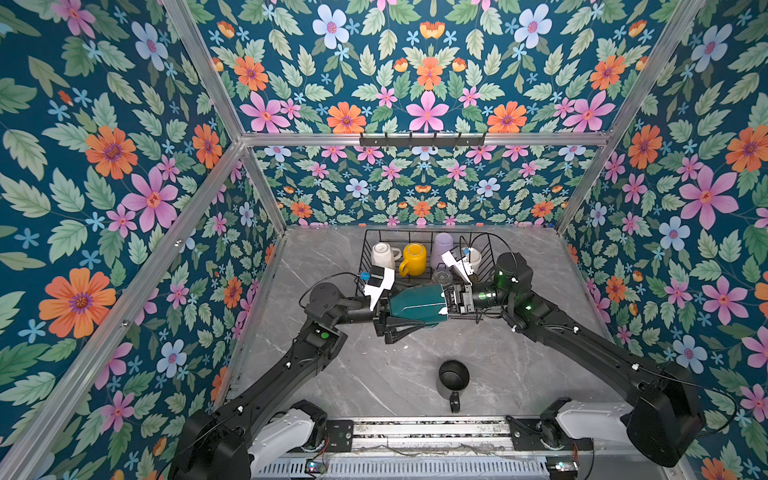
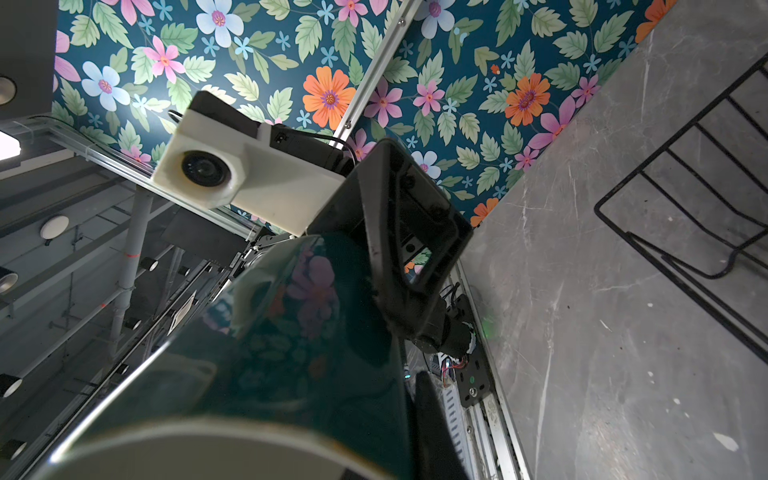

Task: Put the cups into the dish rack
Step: 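Close the left gripper on the green-and-cream mug held by the right gripper, then open the right gripper and withdraw it from the green-and-cream mug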

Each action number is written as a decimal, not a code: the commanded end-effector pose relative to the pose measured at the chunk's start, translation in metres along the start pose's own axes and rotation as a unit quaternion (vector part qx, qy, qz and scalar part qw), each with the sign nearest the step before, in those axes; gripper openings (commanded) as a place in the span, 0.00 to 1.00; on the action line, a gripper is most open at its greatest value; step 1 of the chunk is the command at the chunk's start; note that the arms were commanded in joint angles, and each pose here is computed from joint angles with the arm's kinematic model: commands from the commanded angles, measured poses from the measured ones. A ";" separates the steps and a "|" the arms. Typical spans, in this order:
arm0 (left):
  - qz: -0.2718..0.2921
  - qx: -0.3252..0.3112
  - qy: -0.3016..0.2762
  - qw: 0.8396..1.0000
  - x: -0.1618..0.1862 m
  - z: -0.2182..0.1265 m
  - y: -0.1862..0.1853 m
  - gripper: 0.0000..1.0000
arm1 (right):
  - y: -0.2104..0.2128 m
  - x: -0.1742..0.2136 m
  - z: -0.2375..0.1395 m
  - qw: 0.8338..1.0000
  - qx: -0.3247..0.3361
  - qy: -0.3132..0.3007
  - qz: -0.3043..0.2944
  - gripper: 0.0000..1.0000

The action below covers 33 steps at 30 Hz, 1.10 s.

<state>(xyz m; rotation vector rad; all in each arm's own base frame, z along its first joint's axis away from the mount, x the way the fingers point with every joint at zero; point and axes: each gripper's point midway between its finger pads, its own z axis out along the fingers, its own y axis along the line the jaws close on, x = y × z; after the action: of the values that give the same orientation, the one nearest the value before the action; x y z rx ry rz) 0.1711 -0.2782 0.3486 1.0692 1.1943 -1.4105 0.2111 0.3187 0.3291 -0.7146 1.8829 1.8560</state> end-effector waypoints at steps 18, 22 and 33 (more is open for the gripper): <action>0.017 0.007 -0.011 1.000 -0.008 0.001 -0.002 0.92 | 0.007 -0.007 0.005 0.999 -0.030 -0.006 -0.028 0.00; 0.019 0.010 -0.014 1.000 -0.010 0.001 -0.003 0.92 | 0.005 -0.008 0.006 0.999 -0.032 -0.010 -0.023 0.00; 0.019 0.020 -0.022 0.999 -0.011 0.001 -0.007 0.86 | 0.000 -0.007 0.013 0.999 -0.039 -0.009 -0.010 0.00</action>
<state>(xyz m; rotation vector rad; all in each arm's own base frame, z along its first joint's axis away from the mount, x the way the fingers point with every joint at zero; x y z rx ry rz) 0.1716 -0.2777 0.3544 1.0658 1.1570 -1.4193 0.2179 0.3278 0.3263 -0.7240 1.8351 1.9093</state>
